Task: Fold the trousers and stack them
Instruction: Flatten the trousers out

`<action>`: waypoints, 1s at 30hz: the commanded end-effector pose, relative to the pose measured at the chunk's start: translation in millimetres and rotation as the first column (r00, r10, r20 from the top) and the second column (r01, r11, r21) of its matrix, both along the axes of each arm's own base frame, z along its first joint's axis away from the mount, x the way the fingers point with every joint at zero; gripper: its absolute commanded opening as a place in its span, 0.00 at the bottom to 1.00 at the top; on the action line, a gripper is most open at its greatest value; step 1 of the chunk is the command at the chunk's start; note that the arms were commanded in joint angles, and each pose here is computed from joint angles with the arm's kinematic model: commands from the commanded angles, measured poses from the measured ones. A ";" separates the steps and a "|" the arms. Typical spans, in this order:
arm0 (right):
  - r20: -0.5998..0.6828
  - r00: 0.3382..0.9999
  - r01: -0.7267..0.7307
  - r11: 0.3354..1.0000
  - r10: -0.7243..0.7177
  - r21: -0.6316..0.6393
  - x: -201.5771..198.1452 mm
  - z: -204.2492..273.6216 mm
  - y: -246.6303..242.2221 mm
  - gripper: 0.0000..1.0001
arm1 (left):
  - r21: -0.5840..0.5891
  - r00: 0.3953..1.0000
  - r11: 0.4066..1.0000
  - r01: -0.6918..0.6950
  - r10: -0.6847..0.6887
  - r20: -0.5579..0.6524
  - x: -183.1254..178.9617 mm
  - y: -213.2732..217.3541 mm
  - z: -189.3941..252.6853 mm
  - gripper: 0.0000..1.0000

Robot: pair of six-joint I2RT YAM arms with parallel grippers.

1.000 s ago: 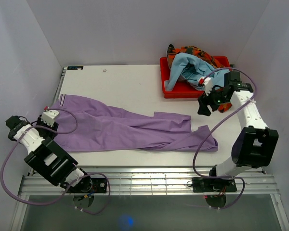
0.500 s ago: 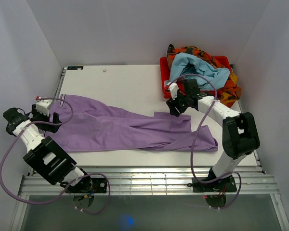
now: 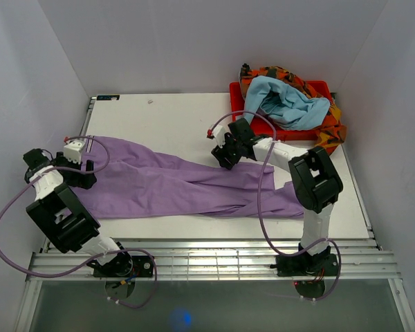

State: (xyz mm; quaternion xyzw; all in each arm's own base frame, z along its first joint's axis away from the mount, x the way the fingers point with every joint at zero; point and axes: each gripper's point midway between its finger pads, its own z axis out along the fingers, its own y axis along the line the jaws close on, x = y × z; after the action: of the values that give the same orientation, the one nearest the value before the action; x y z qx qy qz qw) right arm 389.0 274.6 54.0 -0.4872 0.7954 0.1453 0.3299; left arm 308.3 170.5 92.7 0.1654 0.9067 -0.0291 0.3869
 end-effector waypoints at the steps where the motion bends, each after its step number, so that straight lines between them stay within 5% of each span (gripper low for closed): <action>1: 0.050 0.999 0.014 1.000 -0.014 0.002 18.4 0.7 12.1 0.61 | 0.008 0.999 0.999 -0.032 0.032 0.004 3.9 3.8 0.6 0.96; 7: 0.023 0.999 -0.027 0.993 0.029 -0.116 8.5 -29.5 3.1 0.61 | 0.025 0.997 0.997 -0.069 0.069 -0.030 2.4 11.5 -9.8 0.97; 9: 0.030 0.999 -0.022 0.988 0.027 -0.154 5.9 -37.0 -5.9 0.53 | 0.029 0.996 0.997 -0.076 0.078 -0.044 0.5 12.8 -15.4 0.97; 14: 0.053 0.998 -0.031 0.970 0.045 -0.240 -2.3 -35.9 -29.7 0.08 | 0.039 0.991 0.994 -0.102 0.105 -0.078 -3.0 17.9 -26.0 0.92; 19: 0.133 0.991 0.040 0.974 -0.011 -0.221 2.4 10.9 -60.8 0.08 | 0.033 0.989 0.994 -0.099 0.102 -0.103 -8.5 15.1 -34.0 0.77; 30: 0.292 0.909 0.386 0.864 -0.297 -0.322 17.7 83.3 -244.7 0.08 | 0.046 0.990 0.994 -0.095 0.099 -0.104 -12.9 12.2 -34.5 0.74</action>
State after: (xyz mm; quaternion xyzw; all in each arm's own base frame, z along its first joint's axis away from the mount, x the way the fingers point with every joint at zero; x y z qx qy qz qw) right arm 425.2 71.2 143.5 -0.4023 0.8261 -0.0866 0.3850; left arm 289.2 182.1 44.1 0.1161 0.9410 -0.0149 0.3176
